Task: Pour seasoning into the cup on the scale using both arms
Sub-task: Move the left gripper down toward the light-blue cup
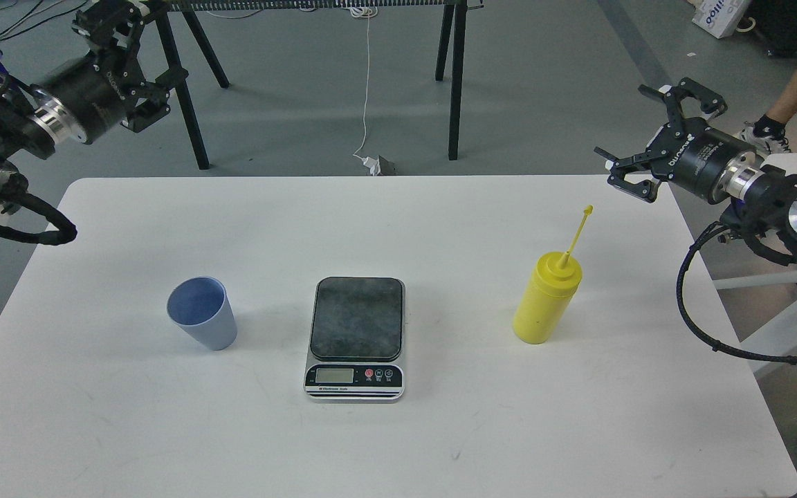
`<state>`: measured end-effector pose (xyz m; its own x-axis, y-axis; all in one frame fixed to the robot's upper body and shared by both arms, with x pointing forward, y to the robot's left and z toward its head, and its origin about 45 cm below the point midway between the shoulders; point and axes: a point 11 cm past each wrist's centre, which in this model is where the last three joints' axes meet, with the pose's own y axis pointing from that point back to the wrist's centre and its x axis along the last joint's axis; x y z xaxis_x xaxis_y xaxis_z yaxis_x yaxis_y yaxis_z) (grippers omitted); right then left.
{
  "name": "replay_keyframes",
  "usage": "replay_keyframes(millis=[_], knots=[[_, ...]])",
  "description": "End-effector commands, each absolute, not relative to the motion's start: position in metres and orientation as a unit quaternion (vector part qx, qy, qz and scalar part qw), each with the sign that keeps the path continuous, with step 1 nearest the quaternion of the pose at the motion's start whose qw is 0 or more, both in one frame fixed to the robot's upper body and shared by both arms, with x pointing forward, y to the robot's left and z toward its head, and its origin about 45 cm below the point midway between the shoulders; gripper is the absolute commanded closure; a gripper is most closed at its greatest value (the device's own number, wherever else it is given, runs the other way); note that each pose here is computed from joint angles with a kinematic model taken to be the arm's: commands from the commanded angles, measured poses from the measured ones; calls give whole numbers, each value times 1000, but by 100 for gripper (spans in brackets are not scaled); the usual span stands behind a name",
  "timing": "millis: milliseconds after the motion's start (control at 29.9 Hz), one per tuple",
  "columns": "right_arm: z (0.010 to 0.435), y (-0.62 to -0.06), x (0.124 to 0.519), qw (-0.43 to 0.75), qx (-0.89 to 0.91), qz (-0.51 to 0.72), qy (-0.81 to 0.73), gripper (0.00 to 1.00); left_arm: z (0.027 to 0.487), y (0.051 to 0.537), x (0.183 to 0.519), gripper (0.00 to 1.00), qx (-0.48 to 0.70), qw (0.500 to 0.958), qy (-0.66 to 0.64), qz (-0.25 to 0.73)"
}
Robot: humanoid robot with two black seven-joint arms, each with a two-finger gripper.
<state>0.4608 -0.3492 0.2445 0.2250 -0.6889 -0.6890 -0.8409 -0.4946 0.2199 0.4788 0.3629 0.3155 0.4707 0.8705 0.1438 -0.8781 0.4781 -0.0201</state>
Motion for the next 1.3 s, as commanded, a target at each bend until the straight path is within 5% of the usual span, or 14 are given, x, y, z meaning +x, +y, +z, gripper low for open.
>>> replay_keyframes(millis=[0,801,1035,1269], knots=[[243,-346,461,100,-777,382,490,1,314,363,478,0,28,857,-66,510],[252,-348,464,120,-776,379,490,1,318,403,492,1,80,815,-101,564],[253,-348,464,121,-777,378,489,1,360,364,500,1,304,815,-285,403],[253,-349,464,120,-776,378,490,1,342,324,467,0,399,805,-372,232]])
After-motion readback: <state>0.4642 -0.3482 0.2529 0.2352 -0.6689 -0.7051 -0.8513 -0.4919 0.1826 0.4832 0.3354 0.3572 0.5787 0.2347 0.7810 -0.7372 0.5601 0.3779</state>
